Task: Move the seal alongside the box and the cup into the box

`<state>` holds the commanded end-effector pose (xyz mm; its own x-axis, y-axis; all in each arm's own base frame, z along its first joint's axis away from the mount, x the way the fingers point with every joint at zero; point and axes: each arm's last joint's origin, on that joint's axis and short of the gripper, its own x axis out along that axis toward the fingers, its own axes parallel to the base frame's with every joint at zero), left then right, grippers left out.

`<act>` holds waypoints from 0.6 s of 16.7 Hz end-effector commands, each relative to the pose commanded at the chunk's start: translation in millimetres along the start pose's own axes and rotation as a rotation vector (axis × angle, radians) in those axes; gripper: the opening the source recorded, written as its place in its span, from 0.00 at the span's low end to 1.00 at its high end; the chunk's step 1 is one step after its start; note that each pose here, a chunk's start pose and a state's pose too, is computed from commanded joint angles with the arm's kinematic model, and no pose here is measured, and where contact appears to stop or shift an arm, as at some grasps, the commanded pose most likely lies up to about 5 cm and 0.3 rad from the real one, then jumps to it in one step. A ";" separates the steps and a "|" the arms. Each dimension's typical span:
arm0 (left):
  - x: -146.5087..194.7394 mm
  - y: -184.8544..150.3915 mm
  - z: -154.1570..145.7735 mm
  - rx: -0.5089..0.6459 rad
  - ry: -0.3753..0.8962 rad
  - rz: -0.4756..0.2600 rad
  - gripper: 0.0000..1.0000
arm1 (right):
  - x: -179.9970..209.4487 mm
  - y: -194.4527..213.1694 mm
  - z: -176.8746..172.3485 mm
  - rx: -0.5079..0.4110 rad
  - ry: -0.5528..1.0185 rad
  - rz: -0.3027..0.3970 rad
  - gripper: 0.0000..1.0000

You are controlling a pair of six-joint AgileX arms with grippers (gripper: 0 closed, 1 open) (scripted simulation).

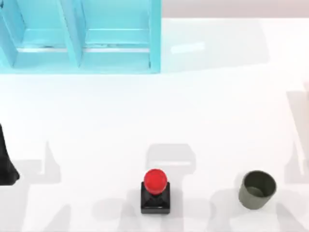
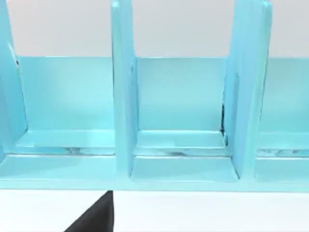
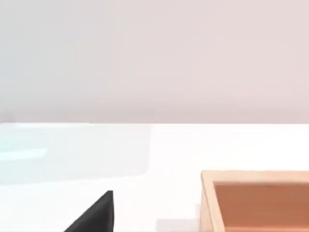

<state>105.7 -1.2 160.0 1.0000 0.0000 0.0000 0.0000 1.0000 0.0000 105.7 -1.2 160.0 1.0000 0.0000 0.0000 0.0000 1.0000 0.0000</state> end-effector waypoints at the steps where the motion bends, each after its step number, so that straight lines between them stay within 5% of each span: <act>1: 0.0 0.0 0.0 0.000 0.000 0.000 1.00 | 0.0 0.0 0.0 0.000 0.000 0.000 1.00; 6: 0.0 0.0 0.0 0.000 0.000 0.000 1.00 | 2.4 3.3 9.8 0.075 0.094 0.025 1.00; 10: 0.0 0.0 0.0 0.000 0.000 0.000 1.00 | 16.8 12.8 31.1 0.231 0.355 0.053 1.00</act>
<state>105.7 -1.2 160.0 1.0000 0.0000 0.0000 0.0000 1.0000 0.0000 122.5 11.6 191.1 0.9366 0.0919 -0.3382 -0.0112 0.9724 0.2332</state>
